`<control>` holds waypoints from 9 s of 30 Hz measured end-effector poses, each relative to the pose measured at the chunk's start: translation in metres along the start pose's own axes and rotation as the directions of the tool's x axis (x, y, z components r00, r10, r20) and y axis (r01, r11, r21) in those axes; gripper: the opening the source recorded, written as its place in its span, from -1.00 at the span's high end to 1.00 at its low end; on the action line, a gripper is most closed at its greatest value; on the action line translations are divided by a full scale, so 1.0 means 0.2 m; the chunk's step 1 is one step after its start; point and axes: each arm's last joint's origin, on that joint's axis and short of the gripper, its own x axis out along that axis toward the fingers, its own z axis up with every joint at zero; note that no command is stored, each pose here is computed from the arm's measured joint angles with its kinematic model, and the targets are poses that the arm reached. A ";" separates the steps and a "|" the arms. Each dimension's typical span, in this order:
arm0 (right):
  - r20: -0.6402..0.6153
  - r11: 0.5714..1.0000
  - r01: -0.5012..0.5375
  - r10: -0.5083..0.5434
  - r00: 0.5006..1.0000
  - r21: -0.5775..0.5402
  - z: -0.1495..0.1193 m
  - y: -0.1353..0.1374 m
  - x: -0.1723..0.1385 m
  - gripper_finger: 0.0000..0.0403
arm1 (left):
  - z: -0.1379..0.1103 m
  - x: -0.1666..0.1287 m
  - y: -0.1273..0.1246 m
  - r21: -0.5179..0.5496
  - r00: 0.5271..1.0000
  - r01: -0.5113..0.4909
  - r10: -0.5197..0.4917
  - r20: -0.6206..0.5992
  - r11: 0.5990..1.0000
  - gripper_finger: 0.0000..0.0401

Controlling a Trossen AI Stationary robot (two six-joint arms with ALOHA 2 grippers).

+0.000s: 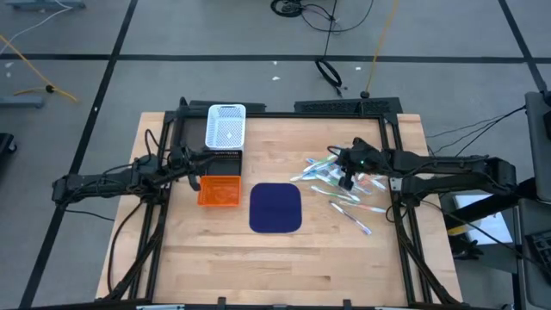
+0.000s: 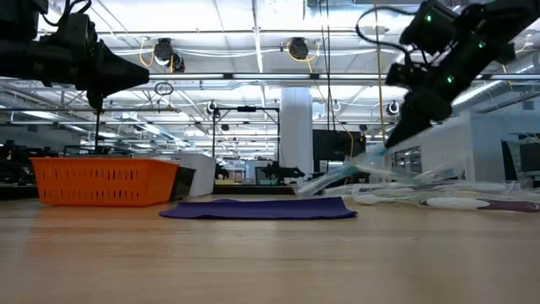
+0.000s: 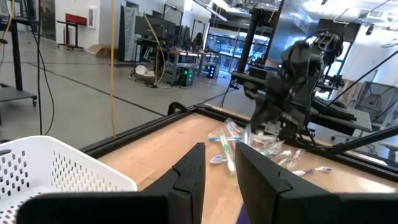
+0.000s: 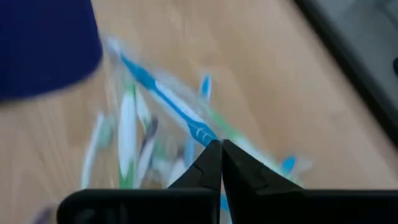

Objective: Pick & Place Toothbrushes
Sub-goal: Put the blue toothbrush into the gray bin

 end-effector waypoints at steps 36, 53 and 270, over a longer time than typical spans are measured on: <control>0.398 0.986 -0.166 0.162 0.903 -0.024 0.24 0.09 -0.07 1.00 | 0.03 0.69 -0.22 -0.143 0.924 0.126 -0.169 -0.342 0.982 0.56; 0.397 0.982 -0.178 0.186 0.899 -0.057 0.24 0.13 -0.08 1.00 | 0.00 1.27 -0.40 -0.175 0.706 0.280 -0.326 -0.629 0.944 0.21; -0.327 0.880 0.154 0.002 0.945 0.450 -0.27 0.07 0.01 0.80 | 0.06 0.78 -0.22 -0.094 0.910 0.018 -0.056 -0.411 0.995 0.68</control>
